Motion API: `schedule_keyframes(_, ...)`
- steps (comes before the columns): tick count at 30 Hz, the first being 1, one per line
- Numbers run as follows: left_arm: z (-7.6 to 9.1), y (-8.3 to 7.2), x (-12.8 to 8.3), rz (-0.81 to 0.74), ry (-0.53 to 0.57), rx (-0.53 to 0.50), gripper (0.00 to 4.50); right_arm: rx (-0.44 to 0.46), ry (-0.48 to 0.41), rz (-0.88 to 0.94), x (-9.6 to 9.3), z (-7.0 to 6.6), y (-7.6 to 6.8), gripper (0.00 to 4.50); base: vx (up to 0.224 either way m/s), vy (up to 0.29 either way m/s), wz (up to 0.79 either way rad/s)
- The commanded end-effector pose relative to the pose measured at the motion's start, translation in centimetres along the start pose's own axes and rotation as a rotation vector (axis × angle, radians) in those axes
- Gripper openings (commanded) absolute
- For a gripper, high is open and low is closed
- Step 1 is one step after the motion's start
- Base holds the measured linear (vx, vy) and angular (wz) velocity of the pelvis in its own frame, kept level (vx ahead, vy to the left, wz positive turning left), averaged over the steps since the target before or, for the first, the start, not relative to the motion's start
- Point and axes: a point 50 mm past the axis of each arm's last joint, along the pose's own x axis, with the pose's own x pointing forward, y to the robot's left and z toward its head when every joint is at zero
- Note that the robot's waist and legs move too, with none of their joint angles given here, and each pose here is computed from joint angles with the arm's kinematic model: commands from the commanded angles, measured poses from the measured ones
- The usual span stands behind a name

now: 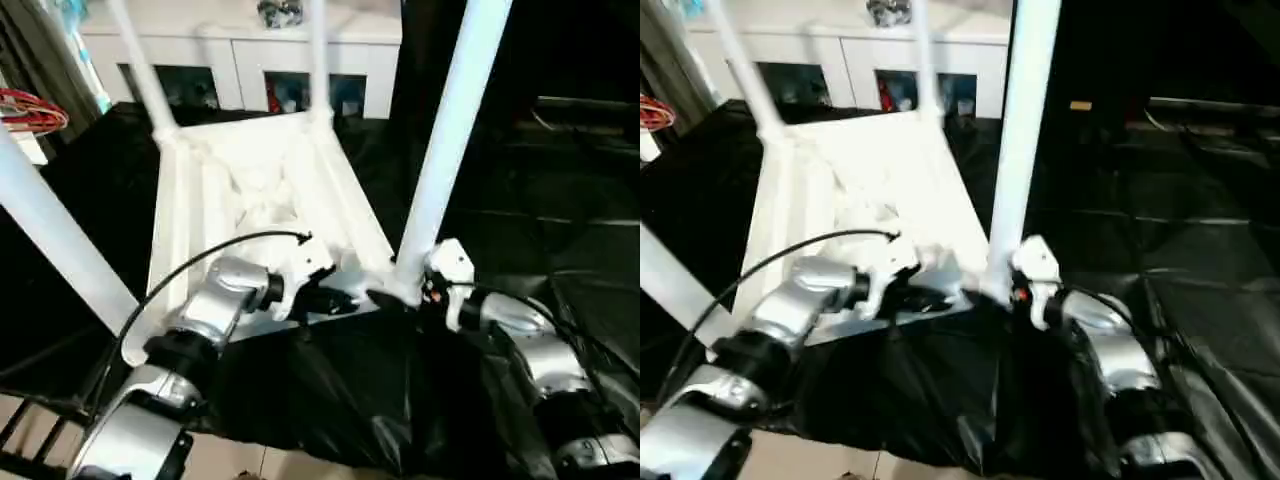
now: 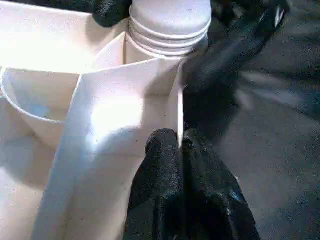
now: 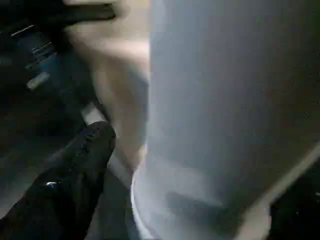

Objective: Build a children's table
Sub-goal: Rotate leg to tighten

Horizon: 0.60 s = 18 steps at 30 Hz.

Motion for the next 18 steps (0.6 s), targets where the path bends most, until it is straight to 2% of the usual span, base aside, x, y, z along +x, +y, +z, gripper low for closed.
schedule_keyframes(1,1.0,-0.7,0.3,-0.117,-0.054,0.049,0.0,0.036,0.051,0.158,0.4,-0.8,1.6,4.13,0.0,0.0,0.0)
schedule_keyframes(6,1.0,-1.0,-0.5,-0.186,-0.049,0.04,0.0,0.043,0.087,0.251,-0.4,-1.0,2.1,4.13,0.0,0.0,0.0)
schedule_keyframes(9,1.0,-1.0,-0.7,-0.204,-0.044,0.039,0.0,0.045,0.092,0.271,-0.6,-1.0,2.3,3.78,0.0,0.0,0.0)
schedule_keyframes(12,0.9,-1.0,-0.8,-0.212,-0.043,0.038,0.0,0.051,0.091,0.283,-0.6,-0.9,2.5,3.69,0.0,0.0,0.0)
schedule_keyframes(13,0.9,-1.0,-0.8,-0.213,-0.043,0.038,0.0,0.053,0.09,0.285,-0.5,-0.9,2.5,3.43,0.0,0.0,0.0)
schedule_keyframes(17,0.9,-1.0,-0.7,-0.196,-0.043,0.035,0.0,0.065,0.087,0.298,-0.4,-1.0,2.9,3.33,0.0,0.0,0.0)
schedule_keyframes(18,0.9,-0.8,-0.6,-0.174,-0.048,0.034,0.0,0.07,0.082,0.287,-0.2,-1.1,2.9,3.16,0.0,0.0,0.0)
